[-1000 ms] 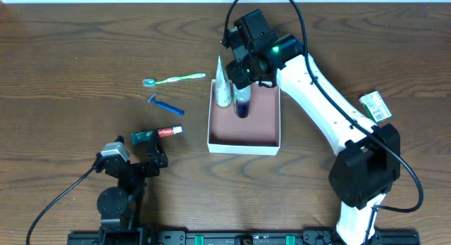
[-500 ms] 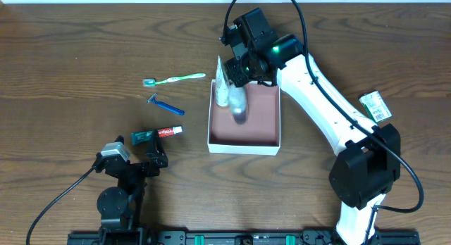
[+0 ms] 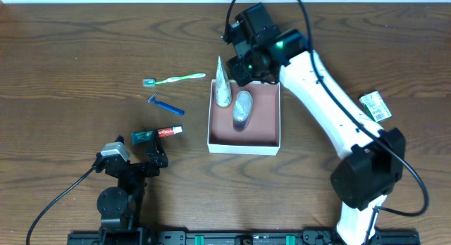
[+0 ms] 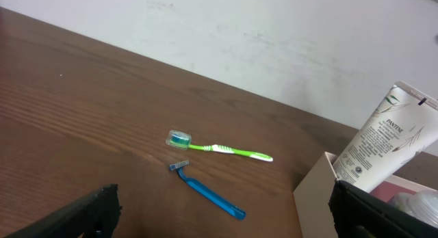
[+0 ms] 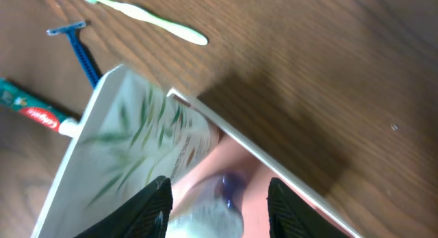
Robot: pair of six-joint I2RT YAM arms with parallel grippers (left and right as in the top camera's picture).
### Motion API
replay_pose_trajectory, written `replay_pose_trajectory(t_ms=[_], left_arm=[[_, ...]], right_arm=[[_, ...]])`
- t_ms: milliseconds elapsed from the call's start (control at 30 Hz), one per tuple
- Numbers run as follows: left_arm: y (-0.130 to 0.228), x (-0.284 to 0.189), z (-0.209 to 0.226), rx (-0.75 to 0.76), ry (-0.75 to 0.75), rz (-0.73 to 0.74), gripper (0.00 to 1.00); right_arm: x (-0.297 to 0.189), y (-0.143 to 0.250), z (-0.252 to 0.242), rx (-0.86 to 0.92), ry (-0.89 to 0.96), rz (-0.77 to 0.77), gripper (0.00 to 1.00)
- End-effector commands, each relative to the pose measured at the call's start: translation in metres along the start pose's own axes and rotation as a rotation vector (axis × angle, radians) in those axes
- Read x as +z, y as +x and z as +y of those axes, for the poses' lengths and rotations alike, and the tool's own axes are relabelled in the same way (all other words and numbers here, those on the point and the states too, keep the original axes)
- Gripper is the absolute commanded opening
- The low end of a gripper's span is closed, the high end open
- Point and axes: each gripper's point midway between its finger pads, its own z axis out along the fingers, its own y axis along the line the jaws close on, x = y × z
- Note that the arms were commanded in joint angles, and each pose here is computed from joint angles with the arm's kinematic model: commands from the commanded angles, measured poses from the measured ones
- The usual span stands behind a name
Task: Pack container
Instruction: 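Lower the soap bottle into the box and release it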
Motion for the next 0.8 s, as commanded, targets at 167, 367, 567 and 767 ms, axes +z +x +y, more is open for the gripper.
replay_pose_trajectory(t_ms=[167, 367, 567, 767], left_arm=[[0.016, 0.001, 0.004, 0.002, -0.005, 0.051, 0.98], [0.016, 0.001, 0.004, 0.002, -0.005, 0.051, 0.98], [0.016, 0.001, 0.004, 0.002, -0.005, 0.051, 0.98], [0.016, 0.001, 0.004, 0.002, -0.005, 0.051, 0.98]], right_arm=[[-0.093, 0.016, -0.001, 0.093, 0.0, -0.001, 0.39], [-0.075, 0.062, 0.028, 0.088, -0.044, 0.185, 0.32], [-0.037, 0.101, 0.051, 0.075, -0.034, 0.304, 0.31], [-0.018, 0.122, 0.057, 0.082, -0.03, 0.356, 0.29]])
